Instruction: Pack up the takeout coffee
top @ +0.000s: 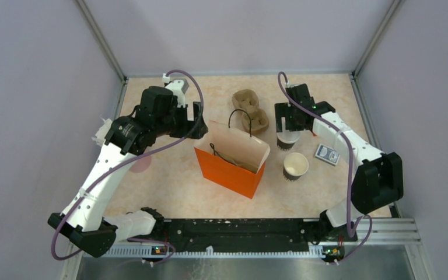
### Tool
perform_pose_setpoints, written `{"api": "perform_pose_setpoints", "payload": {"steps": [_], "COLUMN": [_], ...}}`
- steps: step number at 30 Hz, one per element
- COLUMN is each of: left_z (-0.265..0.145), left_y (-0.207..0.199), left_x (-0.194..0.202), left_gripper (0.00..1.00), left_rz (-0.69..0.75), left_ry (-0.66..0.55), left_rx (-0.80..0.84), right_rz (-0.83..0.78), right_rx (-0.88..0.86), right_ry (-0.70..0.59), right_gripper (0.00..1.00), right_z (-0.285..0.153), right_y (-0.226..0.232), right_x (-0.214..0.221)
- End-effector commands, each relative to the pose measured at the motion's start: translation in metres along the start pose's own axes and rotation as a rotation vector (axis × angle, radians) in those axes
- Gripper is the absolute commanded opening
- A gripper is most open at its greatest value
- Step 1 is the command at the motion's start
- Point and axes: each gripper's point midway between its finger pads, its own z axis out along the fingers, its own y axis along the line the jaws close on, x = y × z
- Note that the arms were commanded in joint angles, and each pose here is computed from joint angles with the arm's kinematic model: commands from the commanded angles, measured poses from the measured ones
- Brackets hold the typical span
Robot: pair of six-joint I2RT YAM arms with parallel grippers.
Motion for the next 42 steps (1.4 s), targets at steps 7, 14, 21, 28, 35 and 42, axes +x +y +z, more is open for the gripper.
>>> {"api": "perform_pose_setpoints", "payload": {"steps": [7,14,21,28,35,42], "left_z": [-0.004,-0.004,-0.005,-0.004,-0.005,-0.007], "left_y": [-0.004,-0.003,-0.002,-0.003,-0.003,-0.003], "left_x": [-0.015,-0.011,-0.011,-0.011,-0.011,-0.012], "left_gripper": [0.95,0.95,0.95,0.95,0.95,0.95], "left_rz": [0.013,0.011,0.012,0.012,0.012,0.007], "left_ry": [-0.057,-0.053,-0.054,-0.052,-0.055,-0.061], "left_rx": [0.018,0.016,0.017,0.018,0.02,0.021], "right_rz": [-0.007,-0.033,-0.038,-0.059,-0.065,-0.068], "right_rx": [-0.004,0.027,0.017,0.008,0.022,0.021], "right_ry": [0.003,0.028,0.028,0.046,0.064,0.067], "right_gripper": [0.85,0.83,0.84,0.84,0.81,0.75], "right_z": [0.007,0.011,0.009,0.009,0.009,0.01], "right_y": [0.0,0.0,0.004,0.007,0.005,0.005], "right_x": [-0.003,0.004,0.007,0.01,0.016,0.016]}}
